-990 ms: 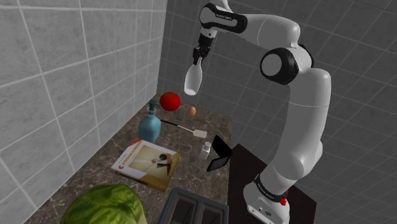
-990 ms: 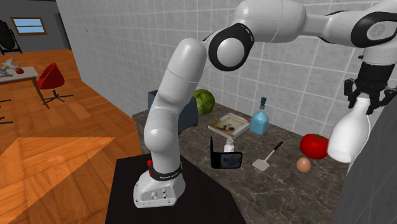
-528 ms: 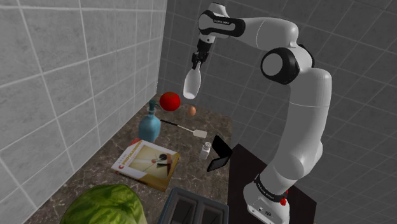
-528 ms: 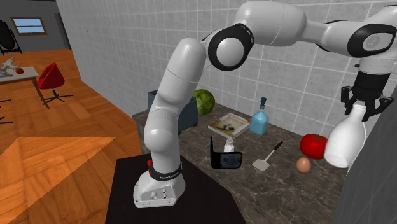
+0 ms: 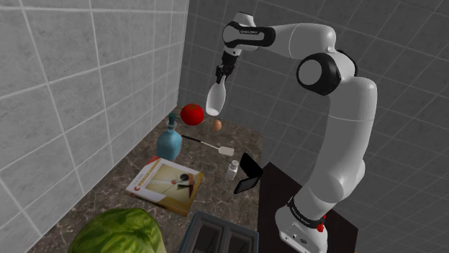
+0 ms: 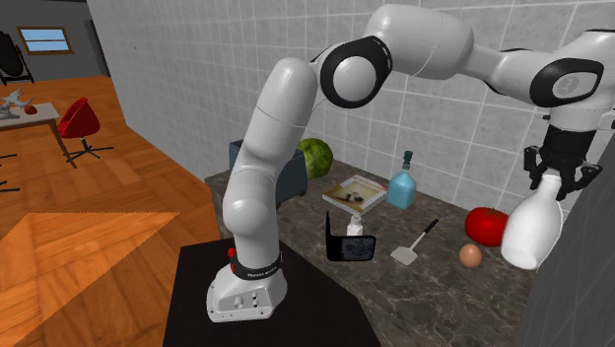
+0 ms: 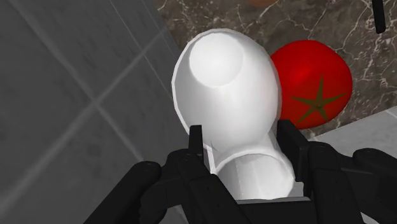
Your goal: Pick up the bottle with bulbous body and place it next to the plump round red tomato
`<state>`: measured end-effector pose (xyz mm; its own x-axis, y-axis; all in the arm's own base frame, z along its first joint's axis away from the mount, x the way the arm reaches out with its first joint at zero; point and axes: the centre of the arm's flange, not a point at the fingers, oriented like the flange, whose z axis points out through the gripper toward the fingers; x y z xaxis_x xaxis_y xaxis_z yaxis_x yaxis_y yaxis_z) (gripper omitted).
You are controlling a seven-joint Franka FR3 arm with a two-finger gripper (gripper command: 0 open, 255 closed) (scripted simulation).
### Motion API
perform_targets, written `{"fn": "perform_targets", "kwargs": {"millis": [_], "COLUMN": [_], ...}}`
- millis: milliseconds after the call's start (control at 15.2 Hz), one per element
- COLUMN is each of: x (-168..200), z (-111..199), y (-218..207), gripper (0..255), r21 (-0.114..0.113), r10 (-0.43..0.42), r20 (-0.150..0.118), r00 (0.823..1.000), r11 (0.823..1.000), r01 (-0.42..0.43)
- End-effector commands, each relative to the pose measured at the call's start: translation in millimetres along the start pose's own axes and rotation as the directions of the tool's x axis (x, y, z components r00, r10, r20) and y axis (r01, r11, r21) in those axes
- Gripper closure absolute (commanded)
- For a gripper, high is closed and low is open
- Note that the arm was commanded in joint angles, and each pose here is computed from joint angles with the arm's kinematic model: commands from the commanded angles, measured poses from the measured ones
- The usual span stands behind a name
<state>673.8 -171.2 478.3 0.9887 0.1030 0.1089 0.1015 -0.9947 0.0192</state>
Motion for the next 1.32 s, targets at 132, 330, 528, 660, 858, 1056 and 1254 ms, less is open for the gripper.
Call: {"fn": "perform_targets", "kwargs": {"millis": [132,330,528,660,858,1056,1254], "x": [0.0,-2.7,-4.3,0.0,2.2,2.8,2.8], "z": [44.2,38.2,38.2,44.2,4.6,-5.8,-5.8], "y": [7.1,9.6,17.5,7.1,7.6,7.7,7.7], "gripper": [255,0,0,0,0,0,0], "r21": [0.012,0.012,0.013,0.012,0.012,0.012,0.012], "r10": [-0.003,-0.003,-0.004,-0.003,-0.003,-0.003,-0.003], "r20": [0.055,0.054,0.055,0.055,0.055,0.055,0.055], "r00": [0.999,0.999,0.998,0.999,0.999,0.999,0.999], "r11": [1.000,1.000,1.000,1.000,1.000,1.000,1.000], "r01": [0.002,0.003,0.003,0.002,0.002,0.002,0.002]}}
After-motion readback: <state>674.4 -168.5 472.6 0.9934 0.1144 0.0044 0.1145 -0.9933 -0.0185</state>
